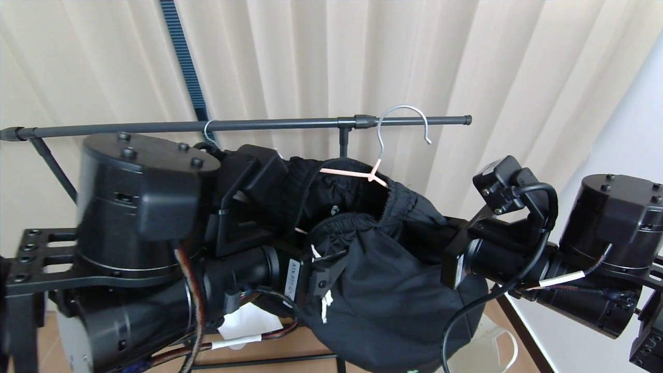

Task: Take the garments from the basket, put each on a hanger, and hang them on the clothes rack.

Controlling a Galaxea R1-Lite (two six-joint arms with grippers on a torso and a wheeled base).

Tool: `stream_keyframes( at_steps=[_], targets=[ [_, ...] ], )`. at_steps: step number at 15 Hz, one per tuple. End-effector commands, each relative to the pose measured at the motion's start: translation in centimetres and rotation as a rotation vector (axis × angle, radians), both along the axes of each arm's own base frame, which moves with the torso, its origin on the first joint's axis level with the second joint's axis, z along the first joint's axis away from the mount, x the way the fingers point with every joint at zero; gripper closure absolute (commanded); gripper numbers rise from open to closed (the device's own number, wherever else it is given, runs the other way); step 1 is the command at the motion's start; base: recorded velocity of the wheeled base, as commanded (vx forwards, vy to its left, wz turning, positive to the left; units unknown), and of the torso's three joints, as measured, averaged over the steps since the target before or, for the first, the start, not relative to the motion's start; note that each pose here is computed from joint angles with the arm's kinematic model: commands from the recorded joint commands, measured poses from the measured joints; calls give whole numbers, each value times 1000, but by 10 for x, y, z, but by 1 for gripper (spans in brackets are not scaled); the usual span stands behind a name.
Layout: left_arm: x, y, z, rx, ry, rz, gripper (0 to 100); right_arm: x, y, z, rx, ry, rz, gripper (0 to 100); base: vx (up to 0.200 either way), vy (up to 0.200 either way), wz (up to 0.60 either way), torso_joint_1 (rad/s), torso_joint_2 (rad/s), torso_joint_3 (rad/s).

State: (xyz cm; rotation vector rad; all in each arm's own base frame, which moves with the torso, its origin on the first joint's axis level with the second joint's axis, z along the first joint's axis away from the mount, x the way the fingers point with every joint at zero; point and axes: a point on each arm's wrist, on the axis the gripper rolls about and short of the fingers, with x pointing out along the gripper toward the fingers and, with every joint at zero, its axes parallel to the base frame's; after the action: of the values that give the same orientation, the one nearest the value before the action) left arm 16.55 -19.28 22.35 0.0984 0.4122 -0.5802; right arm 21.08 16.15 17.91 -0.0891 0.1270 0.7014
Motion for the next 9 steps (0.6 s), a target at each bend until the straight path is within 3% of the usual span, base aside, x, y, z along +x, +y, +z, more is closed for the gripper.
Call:
stream_keyframes(
  at_steps=[1, 4, 9],
  targets=[
    [-12, 15, 12, -37, -35, -6, 0, 1, -1, -3, -7, 9, -1, 100, 0, 0, 0, 0, 0, 0],
    [-19, 21, 7, -44, -12, -59, 0, 2, -1, -6, -9, 15, 8, 100, 0, 0, 0, 0, 0, 0],
    [-26, 29, 20, -77, -72, -81, 0, 3, -2, -7, -6, 13, 6, 100, 0, 0, 0, 0, 0, 0]
  ],
)
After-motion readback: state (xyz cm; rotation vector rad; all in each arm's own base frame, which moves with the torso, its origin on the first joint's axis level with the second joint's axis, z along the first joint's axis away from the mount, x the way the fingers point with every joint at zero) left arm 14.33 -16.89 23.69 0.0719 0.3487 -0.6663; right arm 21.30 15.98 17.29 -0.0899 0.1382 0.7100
